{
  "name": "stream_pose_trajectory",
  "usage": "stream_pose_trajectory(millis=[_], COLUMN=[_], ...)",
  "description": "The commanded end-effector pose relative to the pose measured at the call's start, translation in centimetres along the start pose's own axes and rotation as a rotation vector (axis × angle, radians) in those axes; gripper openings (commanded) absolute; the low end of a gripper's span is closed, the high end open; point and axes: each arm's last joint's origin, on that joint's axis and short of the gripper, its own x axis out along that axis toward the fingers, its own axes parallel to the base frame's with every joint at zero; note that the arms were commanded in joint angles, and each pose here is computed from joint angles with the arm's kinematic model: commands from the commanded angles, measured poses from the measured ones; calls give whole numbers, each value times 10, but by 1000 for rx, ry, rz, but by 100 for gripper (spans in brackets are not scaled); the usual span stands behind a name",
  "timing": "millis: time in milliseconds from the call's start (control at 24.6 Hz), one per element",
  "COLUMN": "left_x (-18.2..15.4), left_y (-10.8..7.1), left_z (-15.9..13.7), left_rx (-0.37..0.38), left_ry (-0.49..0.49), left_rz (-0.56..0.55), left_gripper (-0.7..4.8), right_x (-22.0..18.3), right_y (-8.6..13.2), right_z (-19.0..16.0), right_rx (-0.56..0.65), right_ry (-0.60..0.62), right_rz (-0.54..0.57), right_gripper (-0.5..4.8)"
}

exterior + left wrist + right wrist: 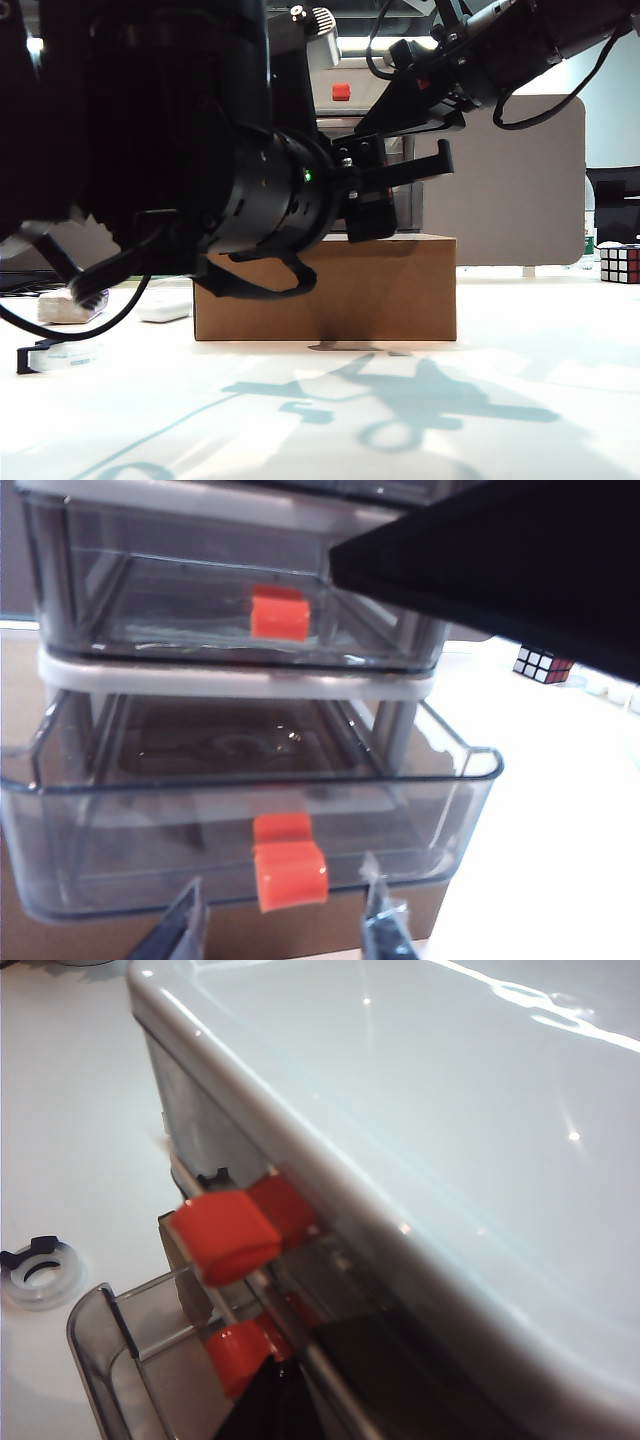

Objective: Open the third layer of the drawer on the table, pick up the transparent tape on the table and put it in, and finally close the drawer.

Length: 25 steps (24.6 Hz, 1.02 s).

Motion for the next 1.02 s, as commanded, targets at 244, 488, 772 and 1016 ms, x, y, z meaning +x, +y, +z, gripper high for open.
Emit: stream_pose_trajectory(millis=[244, 488, 772, 1016], left_x=[8, 12, 16, 17], left_y=[-4, -5, -2, -1], left_z=[3, 4, 4, 5], left_rx=[6, 11, 13, 13], left_ry=[6, 10, 11, 10], left_rz=[-17, -14, -9, -7], left_gripper=[183, 178, 60, -6], right_x=[-1, -1, -1, -1], right_y=[0, 0, 0, 0], right_z=[3, 2, 1, 1], right_rx=[-2, 2, 5, 5], right_ry=[-14, -5, 5, 5], right_rz=[0, 1, 4, 4], right_gripper=[-5, -5, -5, -5])
